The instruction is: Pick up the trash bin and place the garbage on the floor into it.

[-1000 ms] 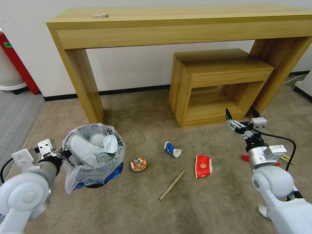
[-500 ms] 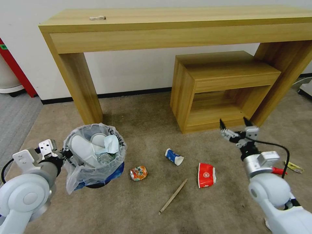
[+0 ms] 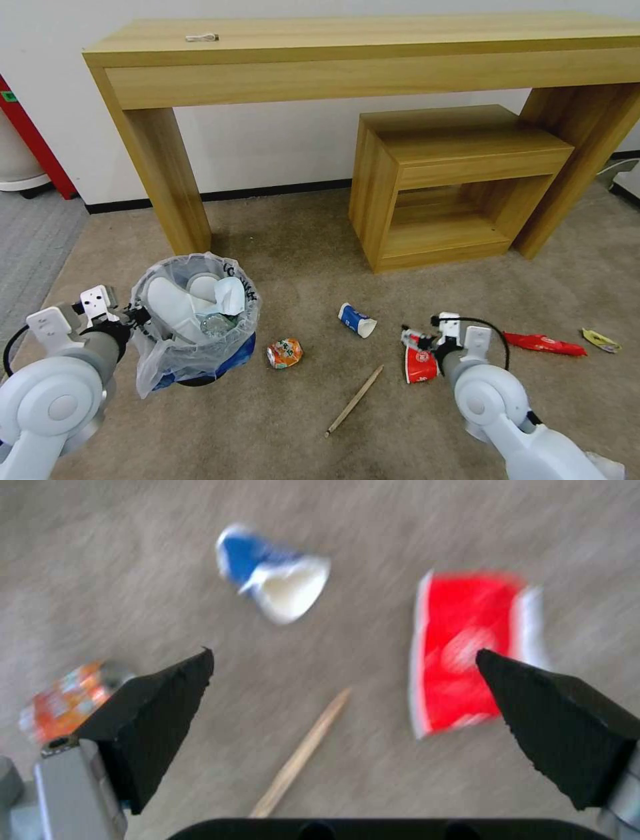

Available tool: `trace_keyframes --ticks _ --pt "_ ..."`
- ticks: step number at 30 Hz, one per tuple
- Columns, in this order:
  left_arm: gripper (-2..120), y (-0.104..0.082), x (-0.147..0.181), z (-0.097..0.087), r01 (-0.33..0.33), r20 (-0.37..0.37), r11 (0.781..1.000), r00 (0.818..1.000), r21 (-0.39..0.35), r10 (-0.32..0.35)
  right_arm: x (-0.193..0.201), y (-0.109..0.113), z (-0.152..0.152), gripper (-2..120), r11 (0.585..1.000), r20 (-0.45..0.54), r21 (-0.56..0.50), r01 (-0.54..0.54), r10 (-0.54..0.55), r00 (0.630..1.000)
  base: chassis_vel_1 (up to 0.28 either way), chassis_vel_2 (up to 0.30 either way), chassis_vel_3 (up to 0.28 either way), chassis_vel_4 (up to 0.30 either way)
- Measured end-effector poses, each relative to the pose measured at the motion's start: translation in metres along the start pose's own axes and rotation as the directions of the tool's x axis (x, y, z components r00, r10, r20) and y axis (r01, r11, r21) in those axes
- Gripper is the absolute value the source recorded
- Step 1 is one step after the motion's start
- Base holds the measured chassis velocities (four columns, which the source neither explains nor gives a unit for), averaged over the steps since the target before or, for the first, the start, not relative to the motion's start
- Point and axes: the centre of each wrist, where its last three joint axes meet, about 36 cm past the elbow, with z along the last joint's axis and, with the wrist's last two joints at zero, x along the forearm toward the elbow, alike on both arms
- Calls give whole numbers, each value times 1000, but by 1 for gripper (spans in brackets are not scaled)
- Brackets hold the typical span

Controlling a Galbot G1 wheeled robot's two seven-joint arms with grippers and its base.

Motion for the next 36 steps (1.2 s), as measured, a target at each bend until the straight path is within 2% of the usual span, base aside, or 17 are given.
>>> trace_keyframes --ticks 1,5,13,17,27,31,36 --pt "3 0 -1 0 0 -1 1000 1000 -2 0 -8 2 0 100 997 -65 -56 45 -49 997 0 0 0 0" --pt "3 0 -2 0 -2 -3 1000 1000 -3 2 -22 8 6 100 987 -135 -129 92 -109 985 0 0 0 0" --pt "3 -2 -4 3 -5 -9 1000 1000 -2 5 -49 34 23 100 972 -200 -188 143 -181 963 0 0 0 0" --pt "3 -1 -4 3 -6 -8 1000 1000 -4 6 -60 40 28 100 972 -198 -197 130 -169 966 0 0 0 0" --pt "3 1 -5 2 -9 -10 1000 1000 -4 9 -76 38 39 100 974 -211 -210 81 -126 969 0 0 0 0" --pt "3 1 -7 3 -11 -12 1000 1000 -4 11 -82 30 50 100 982 -210 -188 26 -66 975 0 0 0 0" --pt "3 1 -7 3 -13 -12 1000 1000 -4 13 -86 26 55 100 983 -218 -186 8 -49 975 0 0 0 0"
